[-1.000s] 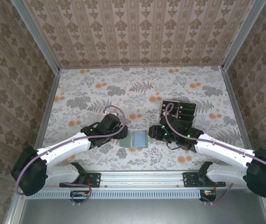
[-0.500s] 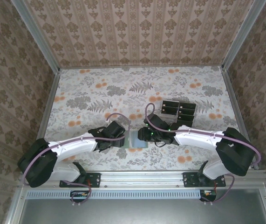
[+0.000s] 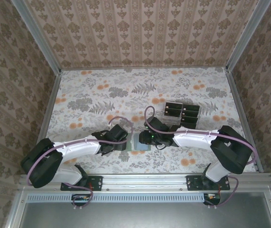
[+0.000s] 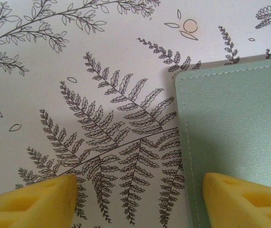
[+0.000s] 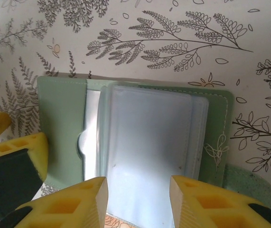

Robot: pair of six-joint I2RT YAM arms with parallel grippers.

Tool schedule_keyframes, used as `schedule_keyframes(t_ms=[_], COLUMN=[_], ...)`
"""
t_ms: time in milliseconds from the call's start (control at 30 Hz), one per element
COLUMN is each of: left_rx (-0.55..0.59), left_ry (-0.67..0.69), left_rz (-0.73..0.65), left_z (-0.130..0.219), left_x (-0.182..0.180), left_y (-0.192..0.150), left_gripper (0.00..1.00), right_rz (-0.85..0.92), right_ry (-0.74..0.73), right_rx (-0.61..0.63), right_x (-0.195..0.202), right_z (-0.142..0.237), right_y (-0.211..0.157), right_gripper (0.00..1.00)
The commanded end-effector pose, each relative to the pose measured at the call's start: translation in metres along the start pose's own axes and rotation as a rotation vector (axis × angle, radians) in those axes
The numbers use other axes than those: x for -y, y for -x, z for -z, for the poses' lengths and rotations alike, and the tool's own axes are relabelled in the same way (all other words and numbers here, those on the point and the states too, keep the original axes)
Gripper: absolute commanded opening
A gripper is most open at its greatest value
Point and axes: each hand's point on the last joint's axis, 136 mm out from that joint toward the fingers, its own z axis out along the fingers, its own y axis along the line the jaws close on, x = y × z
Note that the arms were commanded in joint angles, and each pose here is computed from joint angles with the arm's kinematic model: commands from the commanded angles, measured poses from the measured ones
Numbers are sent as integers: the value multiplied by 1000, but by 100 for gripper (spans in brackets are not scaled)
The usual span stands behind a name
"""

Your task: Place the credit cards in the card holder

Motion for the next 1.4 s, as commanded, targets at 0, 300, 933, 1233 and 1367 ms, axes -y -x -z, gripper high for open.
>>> schedule_keyframes(t_ms=[0, 300, 933, 1233, 1367], left_rx=[3, -1, -10, -7, -5], left_ry=[16, 18, 14, 5, -2], left_rz=[10, 9, 10, 4, 3], left_z=[-1, -4, -9, -14, -15], left_x=[-4, -4, -1, 3, 5], left_y=[-4, -6, -8, -10, -10], left_gripper=[71, 71, 70, 70, 70], right_rz=[-6, -30, -44, -57, -67], right_ry=[-1, -19, -10, 133, 174], right_rx=[8, -1, -21, -30, -41], right_x=[1, 13, 18, -8, -16], right_z=[-5, -13, -21, -23, -26], right_y=[0, -6, -12, -8, -7], right_gripper=[39, 39, 43, 43, 43])
